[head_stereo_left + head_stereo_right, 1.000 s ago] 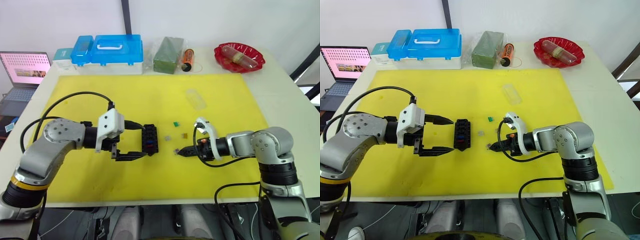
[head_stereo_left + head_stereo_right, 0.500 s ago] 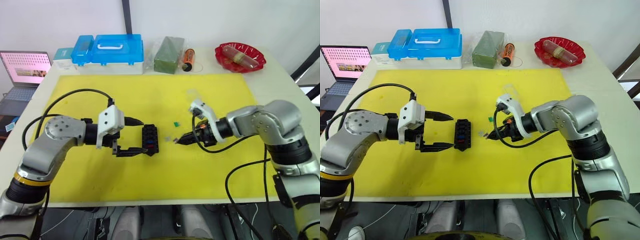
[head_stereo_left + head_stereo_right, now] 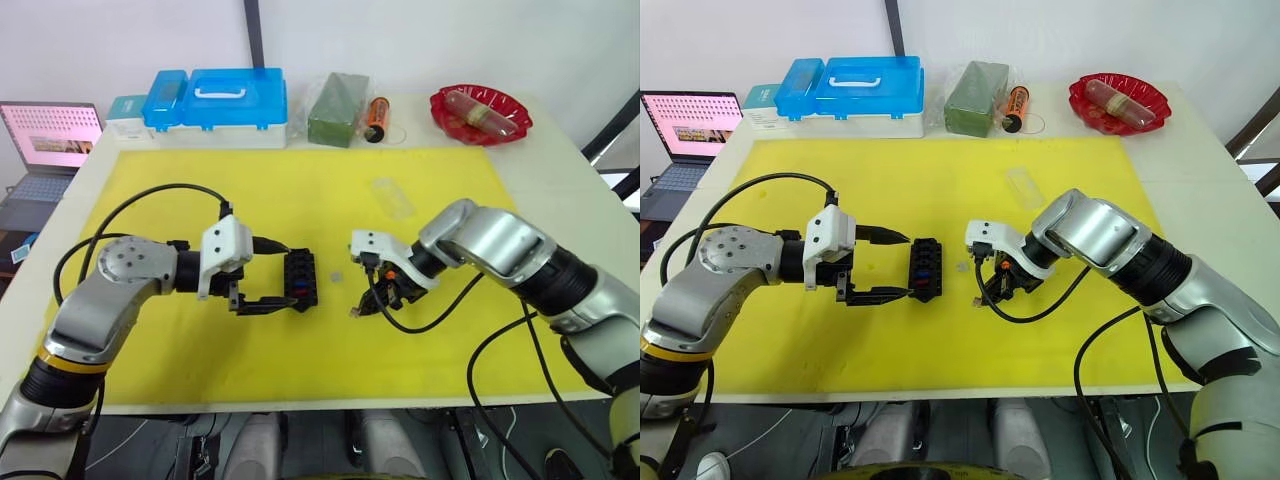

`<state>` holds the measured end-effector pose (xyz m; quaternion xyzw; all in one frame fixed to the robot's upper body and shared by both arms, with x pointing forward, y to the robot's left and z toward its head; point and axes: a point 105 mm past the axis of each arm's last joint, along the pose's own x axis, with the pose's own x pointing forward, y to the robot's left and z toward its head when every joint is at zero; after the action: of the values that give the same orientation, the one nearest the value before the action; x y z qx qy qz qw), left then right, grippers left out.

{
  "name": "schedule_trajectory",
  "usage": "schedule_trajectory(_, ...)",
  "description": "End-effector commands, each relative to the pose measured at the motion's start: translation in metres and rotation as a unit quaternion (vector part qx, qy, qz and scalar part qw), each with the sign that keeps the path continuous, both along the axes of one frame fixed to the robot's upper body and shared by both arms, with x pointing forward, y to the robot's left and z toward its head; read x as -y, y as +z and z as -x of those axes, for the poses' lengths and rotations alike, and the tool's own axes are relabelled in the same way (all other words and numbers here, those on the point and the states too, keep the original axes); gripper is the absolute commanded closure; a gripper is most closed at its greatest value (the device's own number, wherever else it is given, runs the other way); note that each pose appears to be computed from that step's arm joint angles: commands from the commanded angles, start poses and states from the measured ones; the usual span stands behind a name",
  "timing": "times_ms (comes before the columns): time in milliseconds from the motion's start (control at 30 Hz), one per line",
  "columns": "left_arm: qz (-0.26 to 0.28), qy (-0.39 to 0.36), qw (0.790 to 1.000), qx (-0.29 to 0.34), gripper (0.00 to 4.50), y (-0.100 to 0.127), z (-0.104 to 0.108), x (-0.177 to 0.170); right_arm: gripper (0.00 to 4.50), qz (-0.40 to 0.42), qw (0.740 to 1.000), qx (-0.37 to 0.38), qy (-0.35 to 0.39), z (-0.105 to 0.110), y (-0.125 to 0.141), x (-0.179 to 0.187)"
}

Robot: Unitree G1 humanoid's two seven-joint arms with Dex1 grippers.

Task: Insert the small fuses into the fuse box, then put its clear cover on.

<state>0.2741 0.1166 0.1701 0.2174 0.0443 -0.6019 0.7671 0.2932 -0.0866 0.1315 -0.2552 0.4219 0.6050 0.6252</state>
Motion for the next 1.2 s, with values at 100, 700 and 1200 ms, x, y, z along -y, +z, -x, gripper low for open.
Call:
schedule_trajectory(100, 0.003, -0.004, 1.0, 0.026, 0.0, 0.008, 0.005, 0.003, 4.47, 0.005, 0.999, 0.03, 0.025, -0.01, 0.009, -0.005)
schedule_trajectory(700, 0.0, -0.029, 0.999, 0.028, 0.0, 0.012, 0.008, 0.008, 2.44, -0.116, 0.989, 0.008, -0.093, -0.008, 0.05, 0.015)
schedule_trajectory(1200, -0.005, -0.046, 0.999, 0.026, 0.0, 0.015, 0.006, 0.013, 2.44, -0.188, 0.947, -0.084, -0.248, 0.01, 0.002, 0.026)
